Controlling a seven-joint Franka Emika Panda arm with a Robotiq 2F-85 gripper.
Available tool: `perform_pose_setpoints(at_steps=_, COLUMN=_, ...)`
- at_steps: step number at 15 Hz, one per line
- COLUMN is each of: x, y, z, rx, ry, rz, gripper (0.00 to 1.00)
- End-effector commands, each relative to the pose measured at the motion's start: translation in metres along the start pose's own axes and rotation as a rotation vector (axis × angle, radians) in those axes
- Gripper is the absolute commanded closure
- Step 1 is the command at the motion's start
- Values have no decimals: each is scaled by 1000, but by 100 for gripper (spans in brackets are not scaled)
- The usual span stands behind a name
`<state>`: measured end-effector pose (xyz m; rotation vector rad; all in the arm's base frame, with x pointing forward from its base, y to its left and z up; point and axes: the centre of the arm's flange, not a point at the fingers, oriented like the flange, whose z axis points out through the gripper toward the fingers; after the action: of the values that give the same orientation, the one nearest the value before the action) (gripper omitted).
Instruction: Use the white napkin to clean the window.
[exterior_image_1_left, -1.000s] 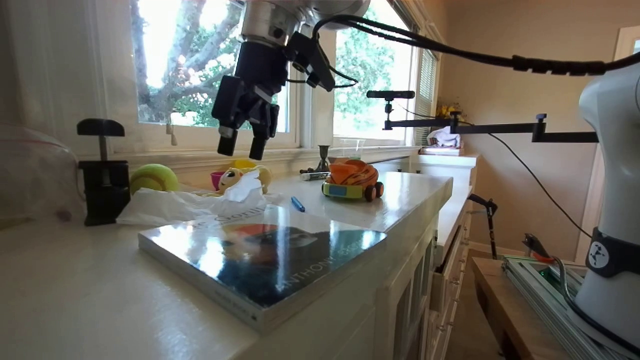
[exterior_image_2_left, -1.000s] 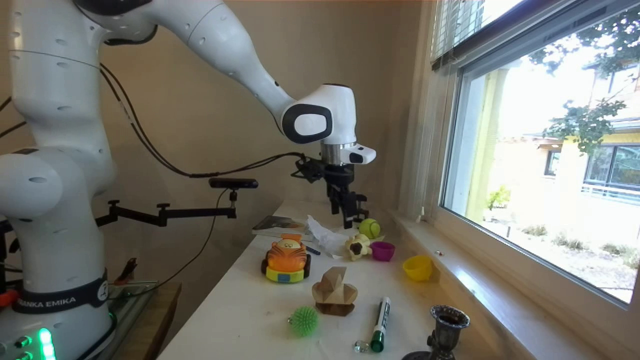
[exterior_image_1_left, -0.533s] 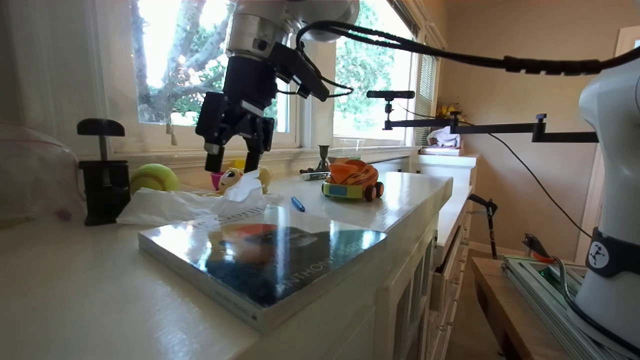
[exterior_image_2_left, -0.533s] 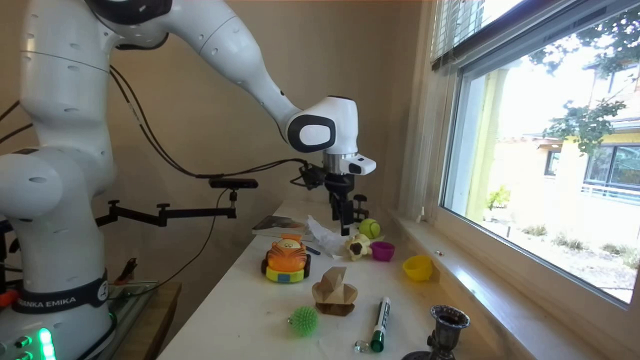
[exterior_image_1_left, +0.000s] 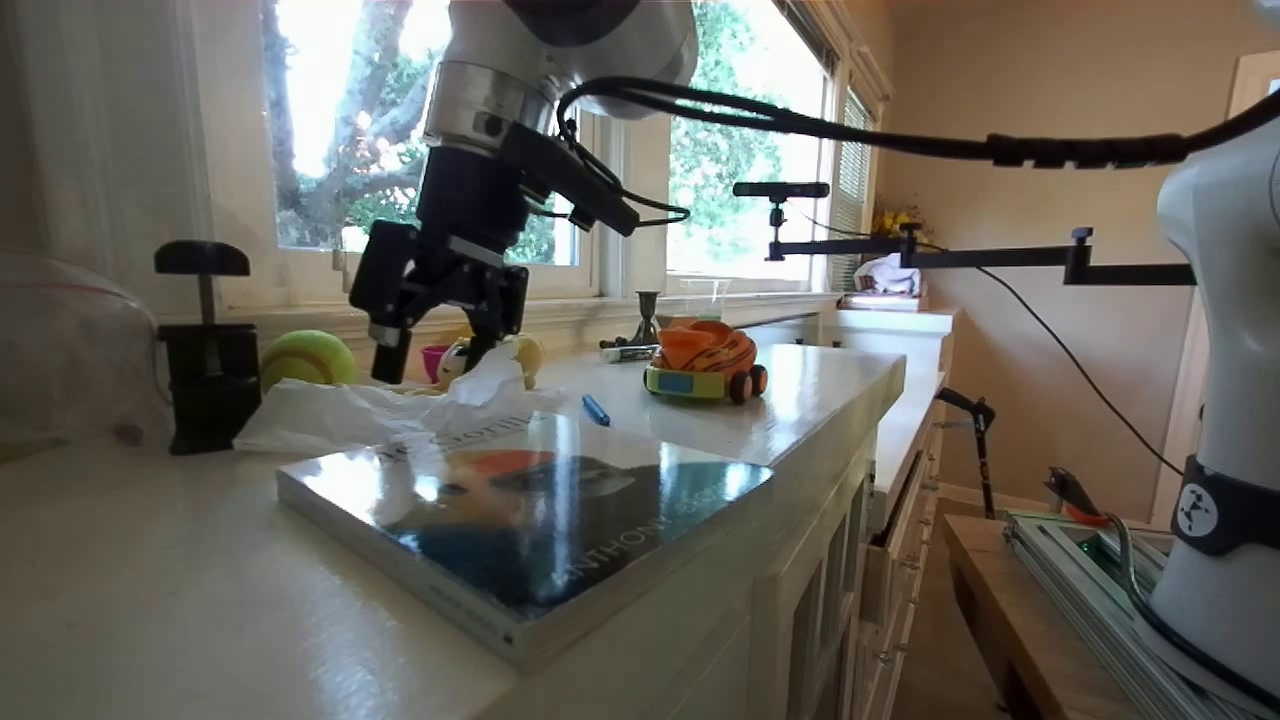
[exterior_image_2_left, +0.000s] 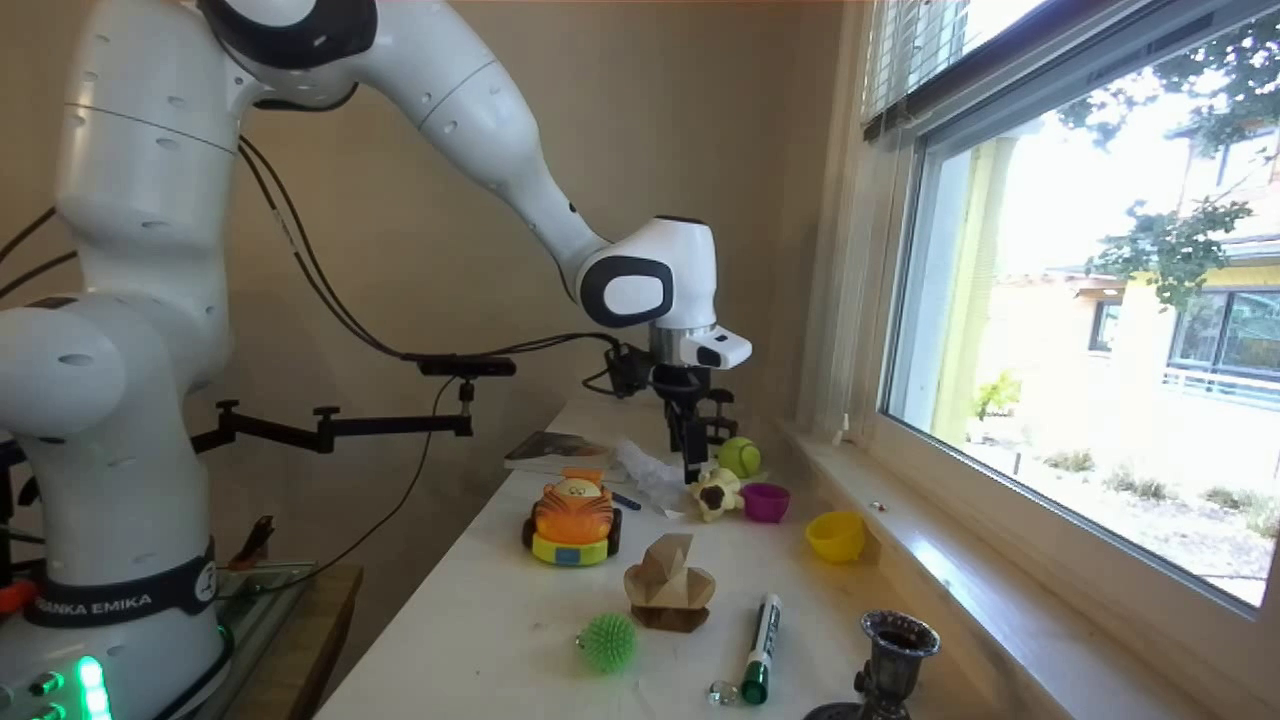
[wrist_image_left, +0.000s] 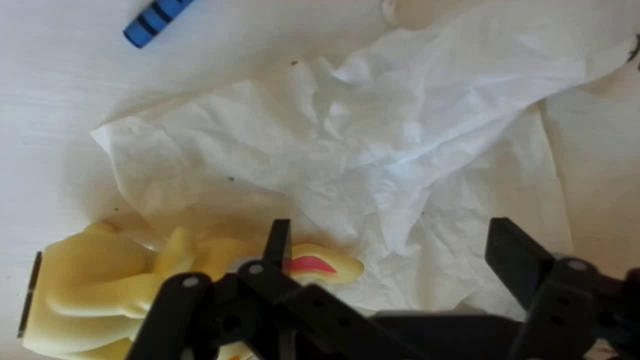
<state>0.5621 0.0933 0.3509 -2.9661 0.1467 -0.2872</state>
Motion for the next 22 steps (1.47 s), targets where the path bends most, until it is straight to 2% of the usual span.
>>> perform_pose_setpoints(at_steps=1, x=10, y=-10, z=8, rx=39, ry=30, rz=39, gripper=0)
perform_pose_setpoints(at_steps=3, x=11, y=-12, z=11, rx=46, ry=30, rz=45, gripper=0)
perform_pose_setpoints(at_steps=4, x=10, y=-12, z=12, rx=48, ry=29, rz=45, gripper=25)
perform_pose_setpoints(at_steps=6, x=10, y=-13, z=14, rx=52, ry=26, rz=45, gripper=34)
perform_pose_setpoints(at_steps=15, x=10, y=-13, z=12, rx=63, ry=34, rz=49, gripper=98)
perform_pose_setpoints(at_steps=22, x=3, y=-31, z=-8, rx=112, ry=53, rz=33, gripper=100)
